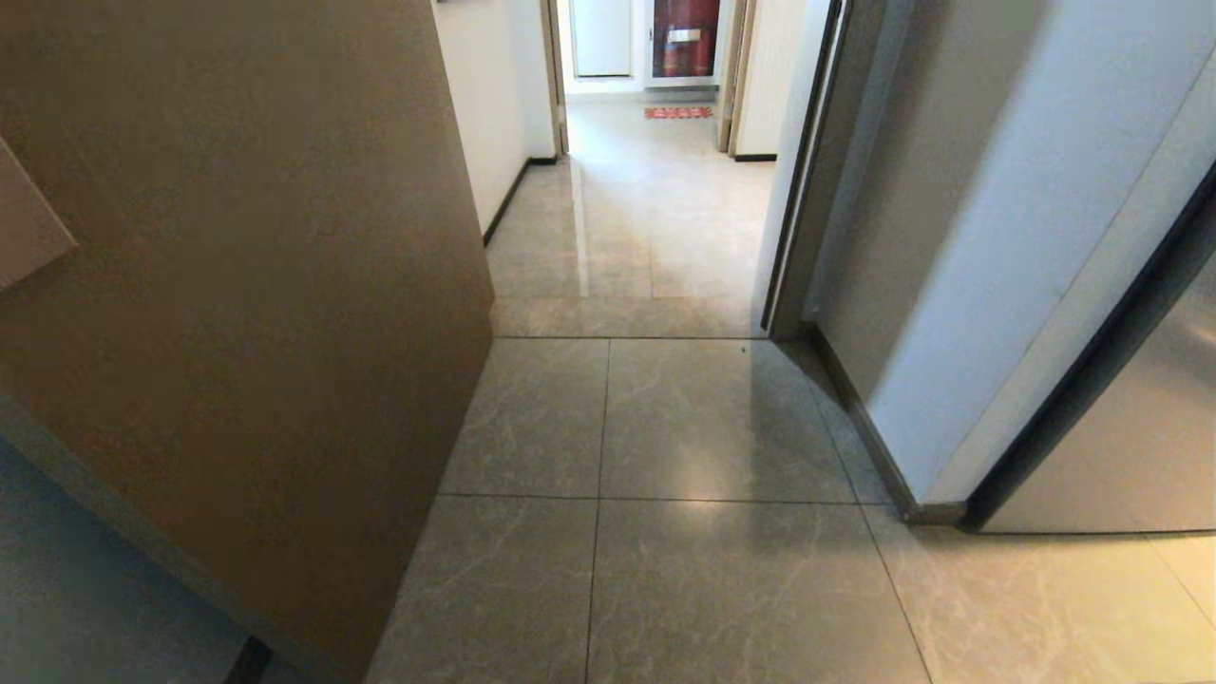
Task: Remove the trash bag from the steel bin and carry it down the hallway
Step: Put the trash bag at the door
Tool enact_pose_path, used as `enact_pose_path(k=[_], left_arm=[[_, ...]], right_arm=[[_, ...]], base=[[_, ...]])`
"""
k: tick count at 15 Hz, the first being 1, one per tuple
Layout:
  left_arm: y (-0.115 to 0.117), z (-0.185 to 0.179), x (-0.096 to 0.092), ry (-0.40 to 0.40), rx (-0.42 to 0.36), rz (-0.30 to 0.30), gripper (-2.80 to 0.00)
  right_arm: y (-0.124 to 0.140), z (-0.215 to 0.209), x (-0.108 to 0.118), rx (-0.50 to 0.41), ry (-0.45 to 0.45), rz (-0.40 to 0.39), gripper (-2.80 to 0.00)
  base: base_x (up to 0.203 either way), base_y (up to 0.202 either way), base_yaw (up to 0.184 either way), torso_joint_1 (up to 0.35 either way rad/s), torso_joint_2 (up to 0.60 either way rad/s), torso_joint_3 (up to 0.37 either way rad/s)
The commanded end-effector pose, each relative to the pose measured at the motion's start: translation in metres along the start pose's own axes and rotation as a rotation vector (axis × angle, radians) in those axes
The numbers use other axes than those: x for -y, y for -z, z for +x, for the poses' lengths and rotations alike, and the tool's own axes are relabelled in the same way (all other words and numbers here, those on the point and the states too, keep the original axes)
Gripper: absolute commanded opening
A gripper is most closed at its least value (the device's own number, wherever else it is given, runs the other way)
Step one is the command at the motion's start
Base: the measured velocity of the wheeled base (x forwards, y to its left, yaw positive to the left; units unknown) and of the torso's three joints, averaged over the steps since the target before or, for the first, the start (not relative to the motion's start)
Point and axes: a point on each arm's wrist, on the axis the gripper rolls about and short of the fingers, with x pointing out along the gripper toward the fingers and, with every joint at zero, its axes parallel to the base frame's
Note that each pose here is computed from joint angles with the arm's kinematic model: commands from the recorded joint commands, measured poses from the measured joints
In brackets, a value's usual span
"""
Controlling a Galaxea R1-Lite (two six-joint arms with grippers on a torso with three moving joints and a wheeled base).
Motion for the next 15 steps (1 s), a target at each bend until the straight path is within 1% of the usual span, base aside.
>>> enact_pose_path(k=[1,15], left_arm=[[0.0000,-0.0001,0.0000,0.000,0.002,-0.003,-2.80],[0.0000,-0.0001,0.0000,0.000,0.002,-0.010,-2.80]], right_arm=[[0.0004,0.0002,0.0000,-0.002,-0.001,0.000,-2.80],[0.0004,0.0002,0.0000,-0.002,-0.001,0.000,-2.80]], base=[[0.187,0.000,0.001,0.002,0.00,0.002],[0.194,0.000,0.000,0.002,0.00,0.002]])
